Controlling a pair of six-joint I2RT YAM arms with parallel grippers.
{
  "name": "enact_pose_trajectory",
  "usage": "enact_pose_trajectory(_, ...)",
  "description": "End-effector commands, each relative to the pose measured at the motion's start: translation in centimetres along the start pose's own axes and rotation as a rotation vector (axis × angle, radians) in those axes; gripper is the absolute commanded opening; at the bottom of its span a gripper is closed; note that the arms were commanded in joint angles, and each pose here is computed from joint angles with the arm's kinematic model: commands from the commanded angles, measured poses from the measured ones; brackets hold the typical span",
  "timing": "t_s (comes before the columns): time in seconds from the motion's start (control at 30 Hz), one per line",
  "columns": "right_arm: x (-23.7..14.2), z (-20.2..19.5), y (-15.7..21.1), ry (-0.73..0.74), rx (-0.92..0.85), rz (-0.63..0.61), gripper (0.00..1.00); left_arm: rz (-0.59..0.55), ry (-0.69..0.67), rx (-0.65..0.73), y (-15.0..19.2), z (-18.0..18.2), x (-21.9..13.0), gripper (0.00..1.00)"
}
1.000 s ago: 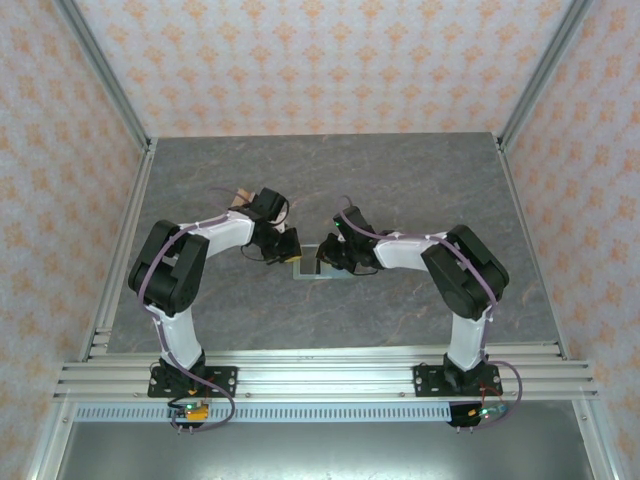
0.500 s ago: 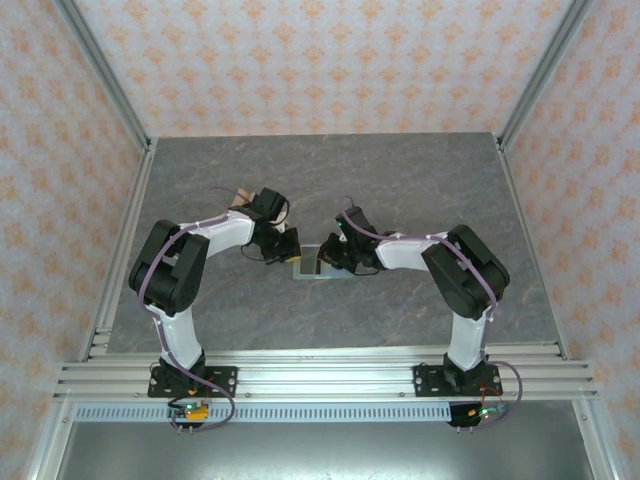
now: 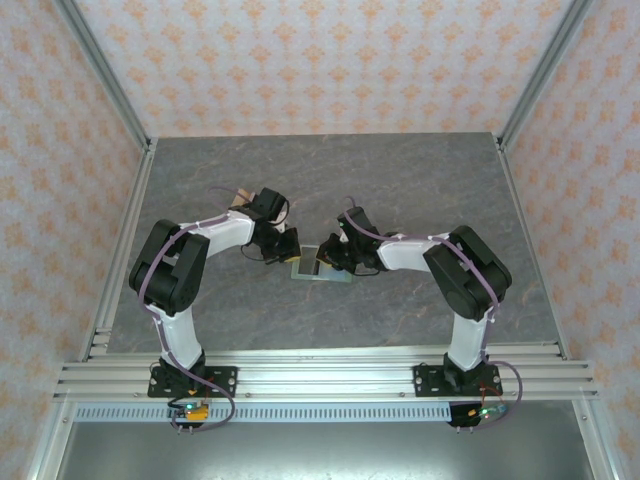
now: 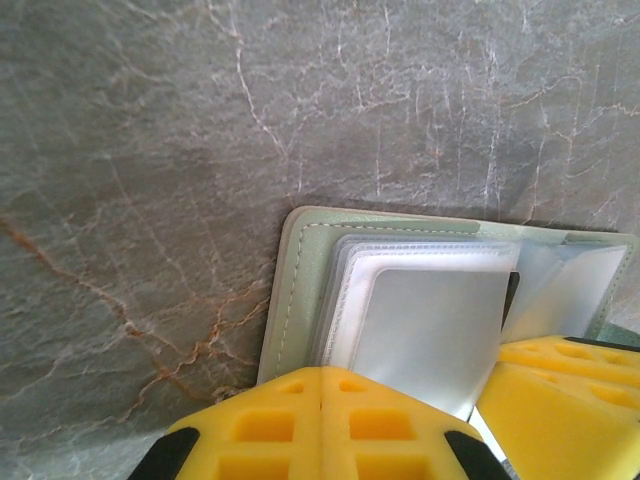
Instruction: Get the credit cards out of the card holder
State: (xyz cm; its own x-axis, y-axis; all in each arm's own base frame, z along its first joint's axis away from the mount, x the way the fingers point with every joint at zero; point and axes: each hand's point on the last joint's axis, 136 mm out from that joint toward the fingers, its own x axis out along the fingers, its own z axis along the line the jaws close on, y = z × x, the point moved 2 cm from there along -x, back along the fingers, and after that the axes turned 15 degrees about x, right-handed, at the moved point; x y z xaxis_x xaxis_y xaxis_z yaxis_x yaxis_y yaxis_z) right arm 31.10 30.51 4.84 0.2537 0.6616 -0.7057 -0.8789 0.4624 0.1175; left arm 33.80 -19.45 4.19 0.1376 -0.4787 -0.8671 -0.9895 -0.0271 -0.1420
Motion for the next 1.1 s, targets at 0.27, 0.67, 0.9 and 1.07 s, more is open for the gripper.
enact_pose_trajectory(0.27,-1.7,-0.2,-0.7,0.033,-0.022,-0.082,0.03,0.060,-0.092,-0.018,1.9,1.8,1.0,0.06)
enact_pose_trajectory(0.67,-1.7,-1.1,-1.0,0.063,-0.008,-0.088,0.03,0.024,-0.086,0.021,0.7,0.7,-0.6,0.10)
enact_pose_trajectory(0.9,-1.4,-1.6,-1.2,0.086,-0.003,-0.093,0.03,-0.031,-0.023,0.074,-0.2,-2.0,-3.0,0.10)
enact_pose_trajectory(1.07,-1.3,-1.6,-1.3,0.081,-0.002,-0.092,0.03,-0.011,0.003,0.083,-0.2,-2.5,-2.2,0.06)
